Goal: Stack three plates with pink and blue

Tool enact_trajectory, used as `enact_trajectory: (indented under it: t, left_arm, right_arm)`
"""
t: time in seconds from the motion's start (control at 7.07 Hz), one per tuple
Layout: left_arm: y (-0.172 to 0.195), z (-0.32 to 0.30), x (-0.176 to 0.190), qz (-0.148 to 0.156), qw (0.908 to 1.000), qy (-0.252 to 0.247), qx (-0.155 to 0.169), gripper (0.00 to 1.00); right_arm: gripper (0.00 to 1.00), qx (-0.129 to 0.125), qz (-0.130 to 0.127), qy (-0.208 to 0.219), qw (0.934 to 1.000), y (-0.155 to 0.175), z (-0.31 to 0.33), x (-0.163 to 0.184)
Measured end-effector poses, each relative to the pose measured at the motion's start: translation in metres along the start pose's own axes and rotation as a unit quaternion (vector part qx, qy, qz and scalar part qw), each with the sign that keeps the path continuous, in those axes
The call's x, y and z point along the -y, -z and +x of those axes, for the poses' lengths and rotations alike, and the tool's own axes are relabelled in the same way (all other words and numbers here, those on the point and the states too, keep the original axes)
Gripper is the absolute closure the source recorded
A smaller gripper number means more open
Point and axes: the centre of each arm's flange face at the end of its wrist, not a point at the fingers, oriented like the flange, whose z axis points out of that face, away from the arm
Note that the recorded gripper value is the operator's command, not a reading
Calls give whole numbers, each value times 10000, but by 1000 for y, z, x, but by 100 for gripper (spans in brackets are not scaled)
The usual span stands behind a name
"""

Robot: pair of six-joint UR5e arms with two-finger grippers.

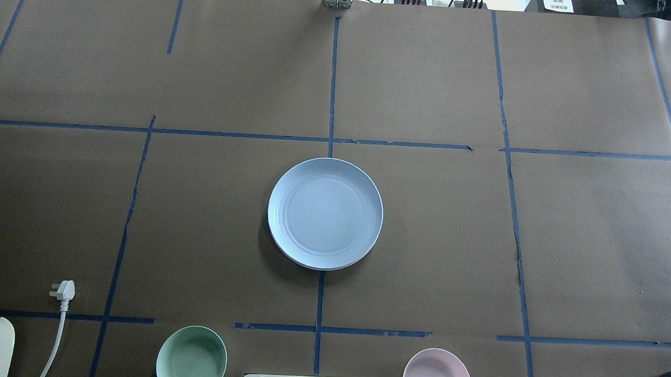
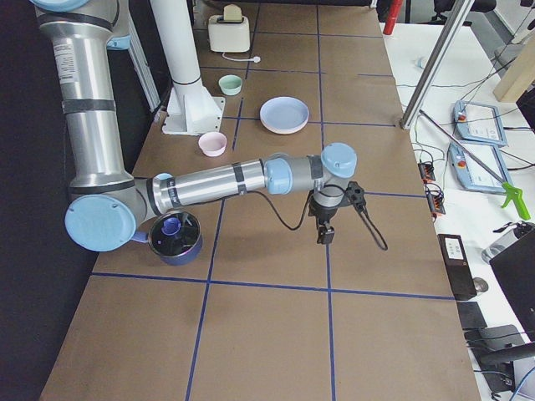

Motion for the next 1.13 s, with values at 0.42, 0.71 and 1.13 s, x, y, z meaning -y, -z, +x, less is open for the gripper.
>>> enact_trajectory:
  t: [0.42,0.71,1.13]
  left_arm:
    - [0,0,-1,-6,10000,2,1,0]
    - [-1,-1,-1,-17,10000,13,-2,0]
    - [-2,-2,-2,-23,10000,19,-3,0]
  right_arm:
    - [0,44,-180,-418,9990,-17,62,-86]
    - [0,66,-233,-511,9984,-22,67,-99]
    - [0,74,-237,-521,9983,-22,68,-101]
